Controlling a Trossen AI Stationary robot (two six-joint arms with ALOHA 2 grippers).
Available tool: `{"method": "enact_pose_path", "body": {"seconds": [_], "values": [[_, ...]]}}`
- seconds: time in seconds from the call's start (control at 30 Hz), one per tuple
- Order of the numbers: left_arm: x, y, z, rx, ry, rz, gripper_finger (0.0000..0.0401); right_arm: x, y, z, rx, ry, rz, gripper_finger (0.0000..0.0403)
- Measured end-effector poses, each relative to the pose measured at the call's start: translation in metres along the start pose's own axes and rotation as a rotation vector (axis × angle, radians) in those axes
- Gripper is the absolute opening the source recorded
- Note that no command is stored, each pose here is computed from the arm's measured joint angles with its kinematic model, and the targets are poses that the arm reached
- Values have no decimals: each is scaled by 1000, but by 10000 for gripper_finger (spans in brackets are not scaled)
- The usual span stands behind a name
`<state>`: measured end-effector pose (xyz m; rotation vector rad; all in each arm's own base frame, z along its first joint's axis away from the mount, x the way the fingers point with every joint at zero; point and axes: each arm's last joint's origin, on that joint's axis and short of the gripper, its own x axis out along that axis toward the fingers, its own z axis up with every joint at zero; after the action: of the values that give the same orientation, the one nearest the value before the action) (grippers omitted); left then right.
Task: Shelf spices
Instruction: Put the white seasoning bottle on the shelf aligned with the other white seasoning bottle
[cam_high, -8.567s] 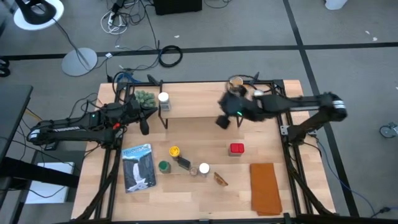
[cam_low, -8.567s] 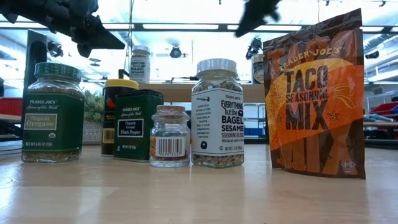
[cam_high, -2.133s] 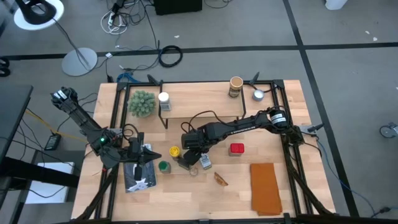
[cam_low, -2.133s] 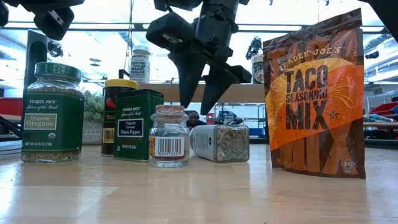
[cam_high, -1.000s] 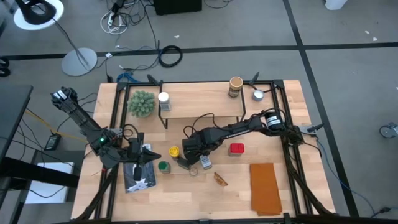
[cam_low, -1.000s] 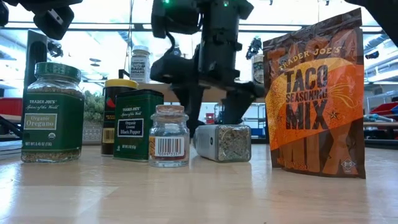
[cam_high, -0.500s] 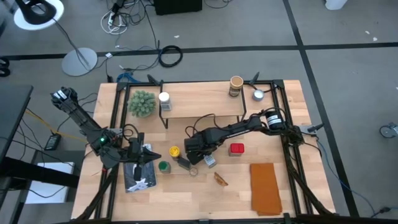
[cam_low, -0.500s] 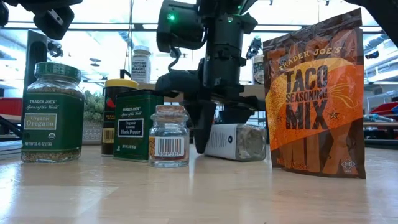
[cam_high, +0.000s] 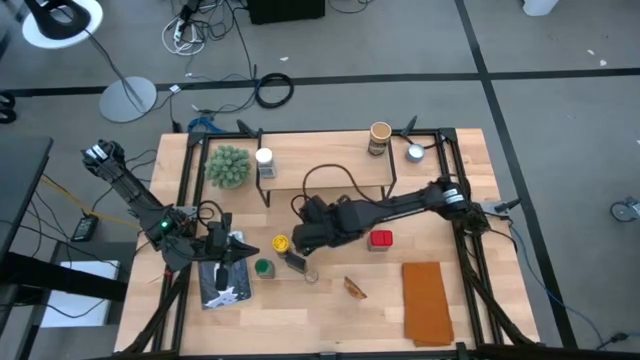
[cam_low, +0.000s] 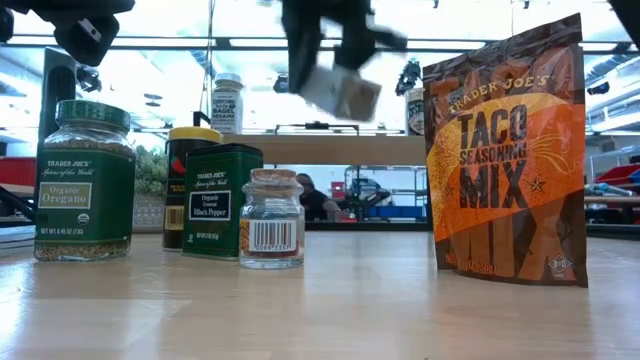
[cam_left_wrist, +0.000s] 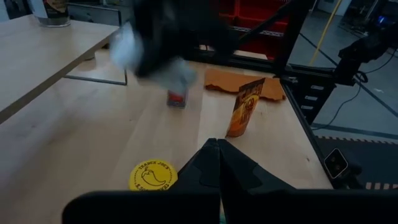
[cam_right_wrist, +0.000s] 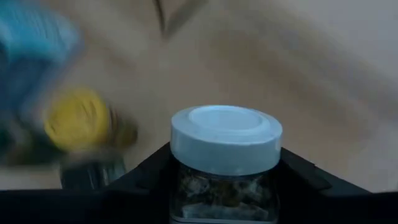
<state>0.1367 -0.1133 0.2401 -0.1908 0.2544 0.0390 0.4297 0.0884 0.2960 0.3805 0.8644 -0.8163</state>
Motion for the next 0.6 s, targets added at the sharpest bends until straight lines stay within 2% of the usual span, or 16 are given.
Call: {"method": "enact_pose_path", "body": {"seconds": [0.13, 0.3, 0.37, 0.6], "values": [[0, 0, 1, -5, -4, -2, 0, -23, 4, 10, -43, -337, -125, 192], [0, 0, 0, -4, -3, -2, 1, -17, 8, 23, -45, -626, -305, 192], [0, 0, 1, -5, -4, -2, 1, -1, 4, 29, -45, -663, -377, 192], [0, 0, 0, -1, 2, -6, 1, 57, -22, 50, 71, -674, -479, 192]]}}
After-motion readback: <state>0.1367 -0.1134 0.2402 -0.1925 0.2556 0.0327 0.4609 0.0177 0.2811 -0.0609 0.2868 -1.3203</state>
